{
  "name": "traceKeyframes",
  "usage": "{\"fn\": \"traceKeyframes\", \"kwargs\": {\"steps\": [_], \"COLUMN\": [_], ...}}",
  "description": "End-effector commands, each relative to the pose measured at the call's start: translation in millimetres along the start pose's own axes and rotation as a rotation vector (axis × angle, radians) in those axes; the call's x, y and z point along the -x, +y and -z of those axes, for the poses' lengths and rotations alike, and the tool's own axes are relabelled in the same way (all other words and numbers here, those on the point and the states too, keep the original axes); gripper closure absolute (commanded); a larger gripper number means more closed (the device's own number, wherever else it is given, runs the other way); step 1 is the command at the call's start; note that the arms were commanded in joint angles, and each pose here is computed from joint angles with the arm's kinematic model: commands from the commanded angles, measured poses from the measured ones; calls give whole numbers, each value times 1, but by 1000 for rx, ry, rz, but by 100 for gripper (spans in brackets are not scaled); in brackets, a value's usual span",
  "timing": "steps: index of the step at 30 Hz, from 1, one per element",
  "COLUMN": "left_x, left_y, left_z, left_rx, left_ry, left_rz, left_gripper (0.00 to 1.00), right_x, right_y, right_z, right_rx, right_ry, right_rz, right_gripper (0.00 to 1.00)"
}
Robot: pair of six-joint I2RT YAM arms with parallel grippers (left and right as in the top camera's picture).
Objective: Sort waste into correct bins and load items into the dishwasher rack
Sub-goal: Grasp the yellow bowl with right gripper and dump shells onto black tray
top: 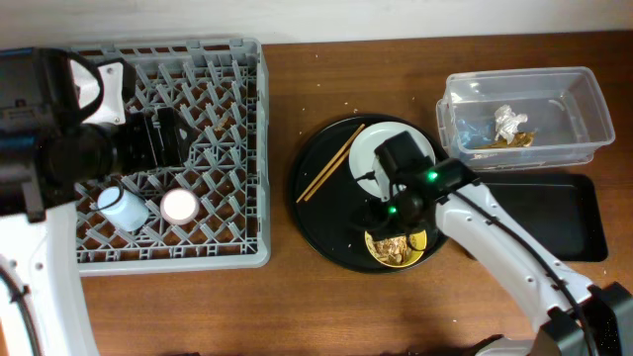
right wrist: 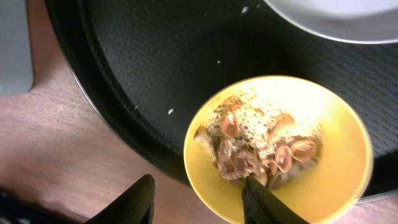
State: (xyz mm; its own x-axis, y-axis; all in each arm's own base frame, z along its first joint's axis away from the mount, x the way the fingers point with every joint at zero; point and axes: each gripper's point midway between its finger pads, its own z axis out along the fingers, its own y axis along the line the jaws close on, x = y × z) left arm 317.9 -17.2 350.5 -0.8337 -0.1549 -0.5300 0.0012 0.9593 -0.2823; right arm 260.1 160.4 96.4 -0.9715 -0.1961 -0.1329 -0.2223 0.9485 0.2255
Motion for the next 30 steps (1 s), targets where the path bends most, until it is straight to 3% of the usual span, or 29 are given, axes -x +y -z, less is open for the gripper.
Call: {"fn": "traceKeyframes", "kwargs": {"steps": [1,5,7,9,12,16,19,23,30], "left_x": [2,2,2,2,2,2,2,2,2], "left_y": [-10,-14,-14,-14,-14,-14,-14,-14,-14], "left_z": [10,10,10,10,10,10,10,10,10], "left_rx": [-41,-65,-64,-64,-64,-64,-64,-64,-64], "left_ry": [-29,-27,-28,-28,-28,-28,-28,-28,-28], "left_rz": [-32,-32,-32,-33,-33,-33,-33,-33,-33], "left_gripper": [1,1,1,1,1,1,1,1,1], "right_x": [-5,-8,-12,-18,-8,25,46,57,52], "right_y": [7,0,-5,-10,-3,8,-51,-131,-201], "right_z": [-21,-56,-79,-89,-71,13,71,87,97], "right_rx": [-21,-115,-128,-144,-126,40,112,155,626], "right_ry": [-6,17,74,112,58,-186,-367,-464,-620], "right_rz": [98,127,119,76,74,-10,-204,-372,-490], "right_gripper": [61,64,73,96,96,96,96,96,96]}}
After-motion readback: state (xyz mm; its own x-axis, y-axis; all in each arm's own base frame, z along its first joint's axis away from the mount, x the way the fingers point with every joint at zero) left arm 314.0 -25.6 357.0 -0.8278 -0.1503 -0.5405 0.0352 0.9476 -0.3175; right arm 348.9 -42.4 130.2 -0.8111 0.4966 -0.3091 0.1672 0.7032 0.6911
